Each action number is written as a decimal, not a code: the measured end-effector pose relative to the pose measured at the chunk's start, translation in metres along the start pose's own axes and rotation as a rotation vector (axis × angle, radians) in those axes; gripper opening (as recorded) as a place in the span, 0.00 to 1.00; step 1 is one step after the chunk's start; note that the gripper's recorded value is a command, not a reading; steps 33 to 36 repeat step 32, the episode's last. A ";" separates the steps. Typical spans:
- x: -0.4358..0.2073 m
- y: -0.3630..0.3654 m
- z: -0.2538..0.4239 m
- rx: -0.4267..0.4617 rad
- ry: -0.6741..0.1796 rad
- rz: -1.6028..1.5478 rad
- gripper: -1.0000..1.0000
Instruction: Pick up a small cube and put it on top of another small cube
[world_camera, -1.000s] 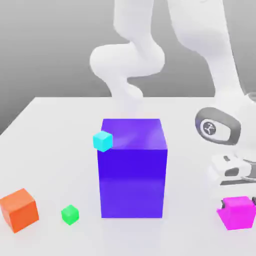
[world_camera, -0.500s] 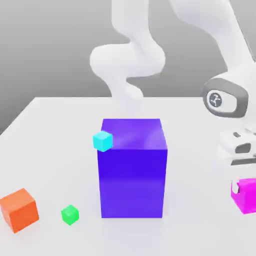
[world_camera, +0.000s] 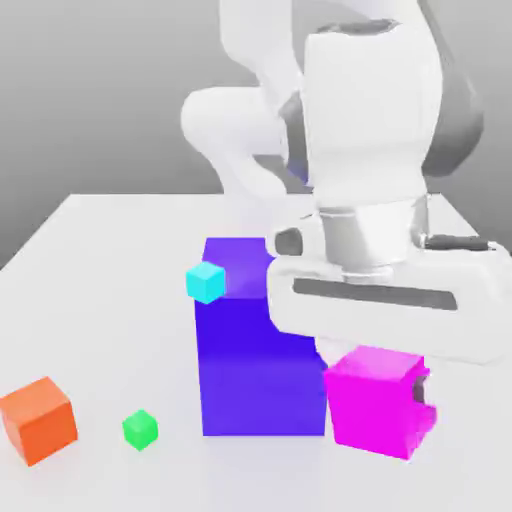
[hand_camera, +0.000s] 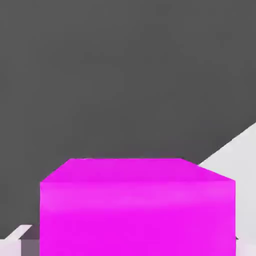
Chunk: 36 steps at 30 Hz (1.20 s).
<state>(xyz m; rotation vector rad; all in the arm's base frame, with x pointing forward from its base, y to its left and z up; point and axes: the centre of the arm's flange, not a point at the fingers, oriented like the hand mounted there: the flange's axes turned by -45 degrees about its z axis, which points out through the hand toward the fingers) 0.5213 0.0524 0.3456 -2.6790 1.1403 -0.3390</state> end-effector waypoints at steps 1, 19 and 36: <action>0.012 0.008 -0.005 0.004 0.012 0.048 0.00; 0.051 0.257 0.030 -0.301 0.022 0.915 0.00; 0.036 0.281 0.097 -0.322 0.017 0.938 1.00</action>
